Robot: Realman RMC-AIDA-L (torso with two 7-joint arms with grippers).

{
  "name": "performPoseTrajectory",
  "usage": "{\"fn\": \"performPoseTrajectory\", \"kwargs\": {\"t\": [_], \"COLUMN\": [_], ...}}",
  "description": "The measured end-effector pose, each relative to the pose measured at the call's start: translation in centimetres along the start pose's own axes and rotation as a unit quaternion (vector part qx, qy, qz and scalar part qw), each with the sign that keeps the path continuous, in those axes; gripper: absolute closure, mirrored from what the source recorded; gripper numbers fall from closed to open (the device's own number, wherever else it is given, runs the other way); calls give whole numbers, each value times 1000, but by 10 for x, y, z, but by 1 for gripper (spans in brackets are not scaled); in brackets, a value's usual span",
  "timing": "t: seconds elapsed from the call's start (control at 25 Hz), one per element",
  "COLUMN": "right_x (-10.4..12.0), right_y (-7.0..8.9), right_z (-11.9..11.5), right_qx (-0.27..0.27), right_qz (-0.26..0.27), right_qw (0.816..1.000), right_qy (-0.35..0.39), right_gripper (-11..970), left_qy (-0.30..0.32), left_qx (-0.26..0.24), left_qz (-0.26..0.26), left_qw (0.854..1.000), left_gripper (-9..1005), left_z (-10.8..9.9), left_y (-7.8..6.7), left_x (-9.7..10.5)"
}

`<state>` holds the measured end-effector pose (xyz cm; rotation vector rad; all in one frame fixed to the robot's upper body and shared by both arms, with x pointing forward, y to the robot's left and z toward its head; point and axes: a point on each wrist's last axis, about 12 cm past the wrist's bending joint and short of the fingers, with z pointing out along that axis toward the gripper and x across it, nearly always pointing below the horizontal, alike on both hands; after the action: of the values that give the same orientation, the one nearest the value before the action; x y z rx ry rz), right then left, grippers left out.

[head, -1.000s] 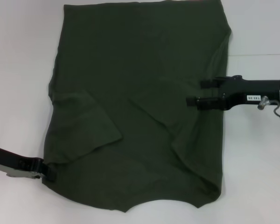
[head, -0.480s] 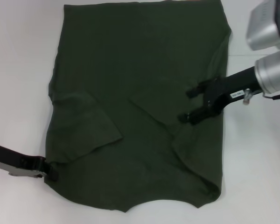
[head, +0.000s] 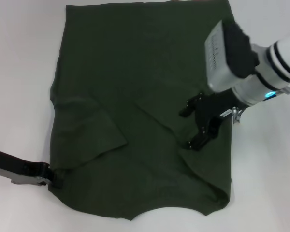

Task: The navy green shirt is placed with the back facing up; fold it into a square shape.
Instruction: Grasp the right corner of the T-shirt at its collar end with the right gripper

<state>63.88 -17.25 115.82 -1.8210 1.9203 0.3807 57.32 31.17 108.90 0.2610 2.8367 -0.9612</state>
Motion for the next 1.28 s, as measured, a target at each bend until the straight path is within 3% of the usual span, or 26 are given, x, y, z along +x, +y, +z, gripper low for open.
{"fn": "performPoseTrajectory", "kwargs": {"t": [0.64,1.28], "right_x": [-32,-49], "right_y": [9,20], "right_z": [25,40], "right_qx": [-23,-40], "right_qz": [-163,-227], "right_qw": [979,958], "right_qy": [123,170], "right_gripper": [44,87], "left_qy": [-22,-22], "left_qx": [10,8], "left_qz": [-30,-44], "left_qw": [999,999], "left_gripper": [955,954], "left_z": [-2,-3], "left_y": [2,5], "left_x": [-1,3]}}
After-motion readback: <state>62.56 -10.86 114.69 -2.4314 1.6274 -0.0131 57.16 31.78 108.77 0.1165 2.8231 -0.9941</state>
